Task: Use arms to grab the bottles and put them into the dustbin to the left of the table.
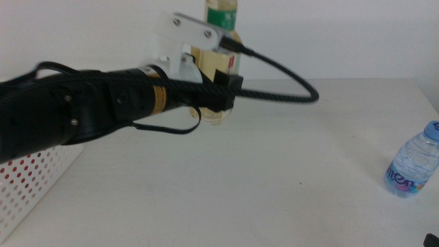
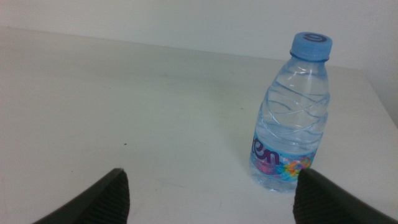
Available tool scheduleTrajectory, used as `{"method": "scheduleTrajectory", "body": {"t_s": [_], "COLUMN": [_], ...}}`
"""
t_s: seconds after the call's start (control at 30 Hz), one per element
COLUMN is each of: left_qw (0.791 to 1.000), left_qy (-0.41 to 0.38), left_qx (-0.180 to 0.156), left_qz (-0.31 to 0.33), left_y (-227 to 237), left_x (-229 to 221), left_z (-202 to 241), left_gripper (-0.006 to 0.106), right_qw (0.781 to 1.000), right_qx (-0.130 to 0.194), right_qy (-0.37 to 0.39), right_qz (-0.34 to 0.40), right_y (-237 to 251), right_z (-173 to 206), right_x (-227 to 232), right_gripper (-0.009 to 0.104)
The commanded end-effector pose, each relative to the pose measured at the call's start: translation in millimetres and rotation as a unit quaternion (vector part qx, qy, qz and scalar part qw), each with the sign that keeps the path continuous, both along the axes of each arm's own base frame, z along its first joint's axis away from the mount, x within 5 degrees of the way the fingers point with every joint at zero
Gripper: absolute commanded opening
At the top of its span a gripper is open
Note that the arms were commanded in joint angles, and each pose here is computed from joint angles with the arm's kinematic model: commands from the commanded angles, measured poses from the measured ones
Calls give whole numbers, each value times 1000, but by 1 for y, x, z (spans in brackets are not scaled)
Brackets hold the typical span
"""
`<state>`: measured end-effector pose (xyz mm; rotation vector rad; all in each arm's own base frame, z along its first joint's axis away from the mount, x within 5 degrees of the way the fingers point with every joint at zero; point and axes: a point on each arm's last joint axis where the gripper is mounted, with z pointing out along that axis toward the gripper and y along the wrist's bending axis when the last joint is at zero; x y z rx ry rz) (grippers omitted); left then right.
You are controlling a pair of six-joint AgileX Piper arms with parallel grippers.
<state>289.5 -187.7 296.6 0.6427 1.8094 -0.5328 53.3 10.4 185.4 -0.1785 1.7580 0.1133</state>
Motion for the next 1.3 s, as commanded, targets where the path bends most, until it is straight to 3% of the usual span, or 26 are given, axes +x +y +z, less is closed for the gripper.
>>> {"method": "scheduleTrajectory", "body": {"t_s": [0.0, 0.2, 0.27, 0.37, 0.47, 0.53, 0.77, 1.03, 1.27], "left_qw": [997, 994, 992, 990, 987, 985, 964, 936, 898], "left_qy": [-38, -39, -43, -45, -31, -5, 88, 156, 251], "left_qx": [-72, -63, -46, 15, 102, 124, 154, 132, 176], "left_qz": [-6, 85, 113, 130, 119, 119, 196, 287, 315], "left_y": [4, 27, 36, 47, 53, 60, 110, 165, 207], "left_x": [-14, -21, -25, -32, -38, -38, -33, -24, -8], "left_z": [46, 63, 69, 76, 82, 91, 115, 124, 110], "left_gripper": [-5, -5, -5, -5, -5, -5, -5, -5, -5], "right_qw": [998, 998, 998, 998, 998, 998, 998, 998, 998], "right_qx": [6, 6, 6, 6, 6, 6, 6, 6, 6], "right_qy": [-66, -66, -66, -66, -66, -66, -66, -66, -66], "right_qz": [-6, -6, -6, -6, -6, -6, -6, -6, -6], "right_y": [-1, -1, -1, -1, -1, -1, -1, -1, -1], "right_z": [18, 18, 18, 18, 18, 18, 18, 18, 18], "right_x": [-2, -2, -2, -2, -2, -2, -2, -2, -2], "right_gripper": [70, 70, 70, 70, 70, 70, 70, 70, 70]}}
